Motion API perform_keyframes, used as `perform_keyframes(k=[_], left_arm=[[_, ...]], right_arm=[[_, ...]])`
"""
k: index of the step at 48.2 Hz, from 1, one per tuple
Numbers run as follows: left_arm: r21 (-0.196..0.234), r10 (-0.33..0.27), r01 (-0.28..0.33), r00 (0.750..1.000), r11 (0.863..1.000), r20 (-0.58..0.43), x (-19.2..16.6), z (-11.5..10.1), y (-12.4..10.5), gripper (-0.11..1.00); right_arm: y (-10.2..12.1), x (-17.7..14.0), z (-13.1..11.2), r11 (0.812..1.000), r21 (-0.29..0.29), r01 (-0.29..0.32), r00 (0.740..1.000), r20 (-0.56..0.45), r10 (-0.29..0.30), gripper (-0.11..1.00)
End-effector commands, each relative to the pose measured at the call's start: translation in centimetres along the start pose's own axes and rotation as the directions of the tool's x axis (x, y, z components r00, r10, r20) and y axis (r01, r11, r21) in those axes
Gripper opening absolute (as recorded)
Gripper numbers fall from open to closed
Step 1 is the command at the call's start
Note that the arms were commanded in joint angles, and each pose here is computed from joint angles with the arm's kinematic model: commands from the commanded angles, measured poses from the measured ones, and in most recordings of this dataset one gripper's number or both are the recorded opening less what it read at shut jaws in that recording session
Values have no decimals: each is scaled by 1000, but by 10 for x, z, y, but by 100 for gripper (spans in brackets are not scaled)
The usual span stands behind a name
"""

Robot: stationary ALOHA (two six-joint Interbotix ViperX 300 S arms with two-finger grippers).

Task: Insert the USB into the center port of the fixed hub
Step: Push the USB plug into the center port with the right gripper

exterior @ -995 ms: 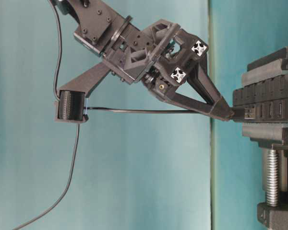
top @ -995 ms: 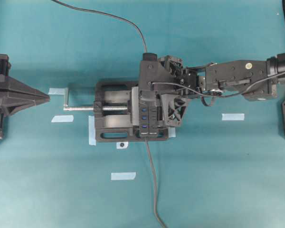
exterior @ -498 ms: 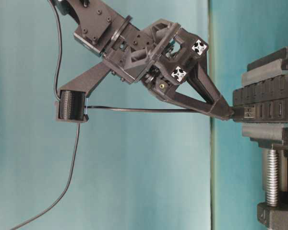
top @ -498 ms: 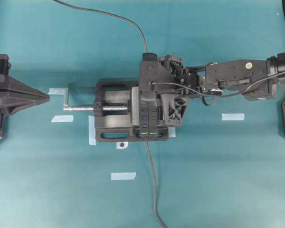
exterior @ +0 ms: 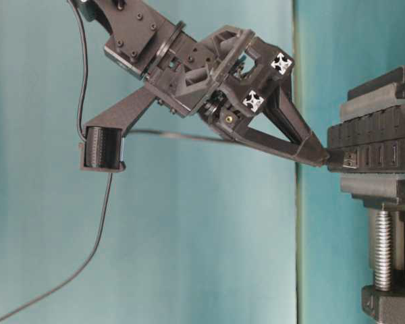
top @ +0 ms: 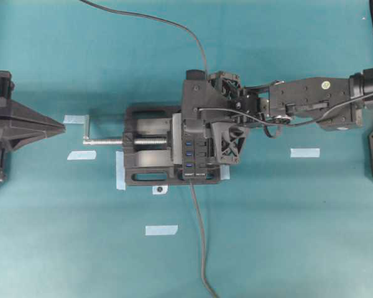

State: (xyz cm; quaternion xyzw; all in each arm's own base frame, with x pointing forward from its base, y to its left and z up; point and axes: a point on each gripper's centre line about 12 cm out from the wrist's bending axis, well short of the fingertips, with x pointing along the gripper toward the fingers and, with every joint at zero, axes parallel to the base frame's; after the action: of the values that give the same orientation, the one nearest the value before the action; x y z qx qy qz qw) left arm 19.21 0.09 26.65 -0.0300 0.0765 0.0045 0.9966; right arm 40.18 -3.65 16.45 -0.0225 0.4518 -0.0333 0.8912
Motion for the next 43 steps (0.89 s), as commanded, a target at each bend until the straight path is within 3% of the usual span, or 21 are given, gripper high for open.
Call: perform_keyframes(k=[1, 43], left_arm=[[0, 1, -1, 1000, 1000, 12, 1, 5, 0, 0], [0, 1, -1, 1000, 1000, 14, 1, 5, 0, 0]], right_arm=[[-3, -6, 5, 1000, -9, 6, 1000, 7, -6, 7], [-1, -7, 17, 1000, -15, 4, 1000, -9, -4, 7]])
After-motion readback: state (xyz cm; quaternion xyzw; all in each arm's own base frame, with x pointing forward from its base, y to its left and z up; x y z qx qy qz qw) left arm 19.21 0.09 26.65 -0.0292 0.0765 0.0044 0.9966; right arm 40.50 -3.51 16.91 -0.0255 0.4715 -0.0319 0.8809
